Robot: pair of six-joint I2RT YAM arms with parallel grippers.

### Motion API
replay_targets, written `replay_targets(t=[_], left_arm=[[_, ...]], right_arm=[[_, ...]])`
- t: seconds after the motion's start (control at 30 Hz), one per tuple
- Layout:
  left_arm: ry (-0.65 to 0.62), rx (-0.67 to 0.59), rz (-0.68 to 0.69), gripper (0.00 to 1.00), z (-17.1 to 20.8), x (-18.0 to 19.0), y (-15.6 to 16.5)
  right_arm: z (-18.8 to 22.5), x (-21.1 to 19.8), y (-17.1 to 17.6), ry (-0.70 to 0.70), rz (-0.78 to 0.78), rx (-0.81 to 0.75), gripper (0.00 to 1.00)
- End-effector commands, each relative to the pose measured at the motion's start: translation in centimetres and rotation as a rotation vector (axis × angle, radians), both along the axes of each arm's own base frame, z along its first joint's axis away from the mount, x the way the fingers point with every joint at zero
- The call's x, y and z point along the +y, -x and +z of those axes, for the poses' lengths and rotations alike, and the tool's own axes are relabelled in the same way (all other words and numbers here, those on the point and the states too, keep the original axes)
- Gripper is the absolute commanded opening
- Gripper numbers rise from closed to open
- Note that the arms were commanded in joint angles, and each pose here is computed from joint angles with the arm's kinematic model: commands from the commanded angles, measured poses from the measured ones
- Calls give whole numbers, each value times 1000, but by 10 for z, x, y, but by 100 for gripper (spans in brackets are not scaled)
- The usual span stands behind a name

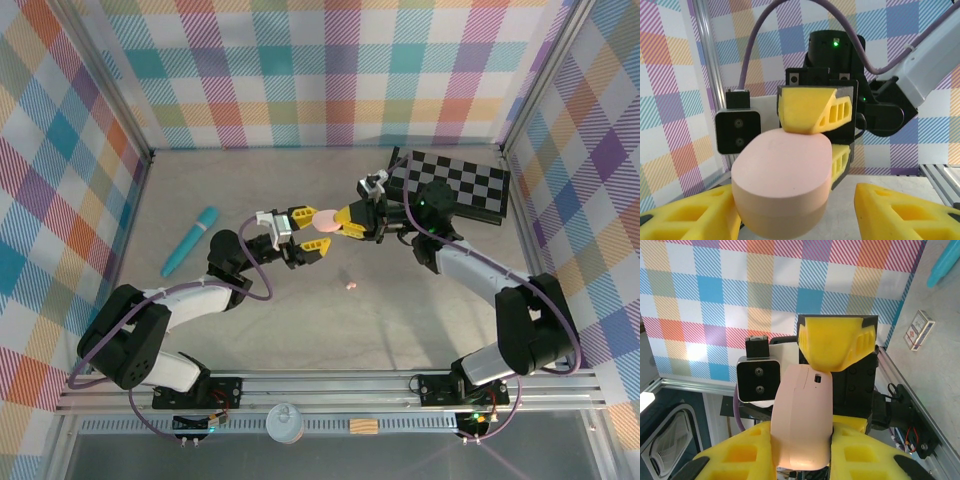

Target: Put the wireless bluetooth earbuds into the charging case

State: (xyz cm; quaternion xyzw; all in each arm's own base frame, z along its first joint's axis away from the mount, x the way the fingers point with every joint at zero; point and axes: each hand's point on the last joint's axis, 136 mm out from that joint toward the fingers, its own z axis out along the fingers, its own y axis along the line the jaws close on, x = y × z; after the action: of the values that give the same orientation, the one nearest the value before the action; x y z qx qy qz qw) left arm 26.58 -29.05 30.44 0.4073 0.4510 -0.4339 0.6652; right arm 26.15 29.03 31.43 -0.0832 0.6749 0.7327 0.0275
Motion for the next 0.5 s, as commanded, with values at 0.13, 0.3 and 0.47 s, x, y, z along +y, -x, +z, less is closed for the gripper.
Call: replay_targets(t=[0.13,0.3,0.47], left_arm=[[47,-82,-41,55,28,1,8],[40,-77,-54,53,26,-1,7],[33,-66,-51,58,20,-3,4]], right_arm=[[2,0,-3,-37,-13,-1,7],[4,0,-4,-47,-16,-2,7],[8,-1,-3,-56,-15,-5,6]])
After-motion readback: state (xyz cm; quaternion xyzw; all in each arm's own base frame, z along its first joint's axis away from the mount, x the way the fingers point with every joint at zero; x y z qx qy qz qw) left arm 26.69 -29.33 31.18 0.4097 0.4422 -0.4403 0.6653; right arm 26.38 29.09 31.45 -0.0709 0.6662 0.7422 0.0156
